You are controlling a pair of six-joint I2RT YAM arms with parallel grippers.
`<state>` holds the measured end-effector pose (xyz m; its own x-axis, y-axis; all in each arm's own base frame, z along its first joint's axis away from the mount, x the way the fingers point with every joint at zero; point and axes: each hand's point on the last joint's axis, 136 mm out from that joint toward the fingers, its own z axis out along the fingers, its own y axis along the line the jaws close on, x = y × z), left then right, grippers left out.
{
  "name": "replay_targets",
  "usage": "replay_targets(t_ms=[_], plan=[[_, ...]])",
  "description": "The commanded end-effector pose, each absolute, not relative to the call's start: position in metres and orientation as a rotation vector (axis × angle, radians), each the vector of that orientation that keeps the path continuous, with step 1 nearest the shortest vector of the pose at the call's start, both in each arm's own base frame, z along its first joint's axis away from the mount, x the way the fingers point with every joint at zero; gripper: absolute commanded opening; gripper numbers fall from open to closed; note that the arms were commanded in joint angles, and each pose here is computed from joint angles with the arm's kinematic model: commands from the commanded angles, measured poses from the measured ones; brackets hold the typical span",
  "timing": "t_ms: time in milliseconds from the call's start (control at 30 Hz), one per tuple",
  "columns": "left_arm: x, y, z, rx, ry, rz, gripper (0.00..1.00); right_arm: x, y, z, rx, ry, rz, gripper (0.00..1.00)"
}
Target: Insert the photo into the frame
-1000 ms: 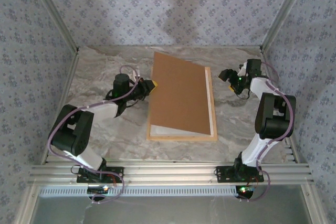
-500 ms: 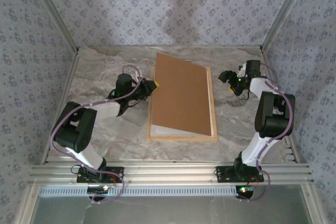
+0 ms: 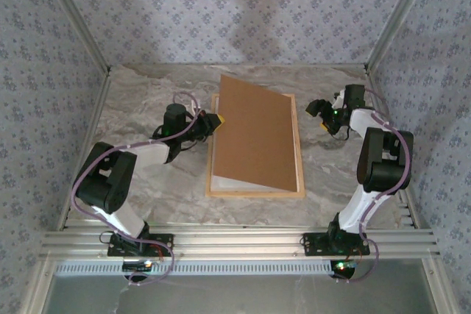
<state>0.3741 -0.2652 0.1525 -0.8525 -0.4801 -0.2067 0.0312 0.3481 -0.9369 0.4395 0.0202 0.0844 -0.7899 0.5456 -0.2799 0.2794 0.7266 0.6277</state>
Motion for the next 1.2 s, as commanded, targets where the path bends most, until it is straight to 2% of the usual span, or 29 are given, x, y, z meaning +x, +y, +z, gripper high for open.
replay_targets(t_ms=[0,567,967,1167], plan=[[0.376,-0.273,0.183,-0.306,2.073,-1.589,0.00,0.435,0.022,0.076,0.626,2.507,0.810,0.82],[0.378,-0.280,0.164,-0.314,2.098,-1.561,0.02,0.436,0.026,0.073,0.617,2.518,0.815,0.82],[0.379,-0.275,0.135,-0.300,2.174,-1.433,0.24,0.436,0.030,0.071,0.609,2.526,0.820,0.82],[0.381,-0.271,0.117,-0.262,2.233,-1.340,0.42,0.436,0.031,0.069,0.606,2.531,0.822,0.82]])
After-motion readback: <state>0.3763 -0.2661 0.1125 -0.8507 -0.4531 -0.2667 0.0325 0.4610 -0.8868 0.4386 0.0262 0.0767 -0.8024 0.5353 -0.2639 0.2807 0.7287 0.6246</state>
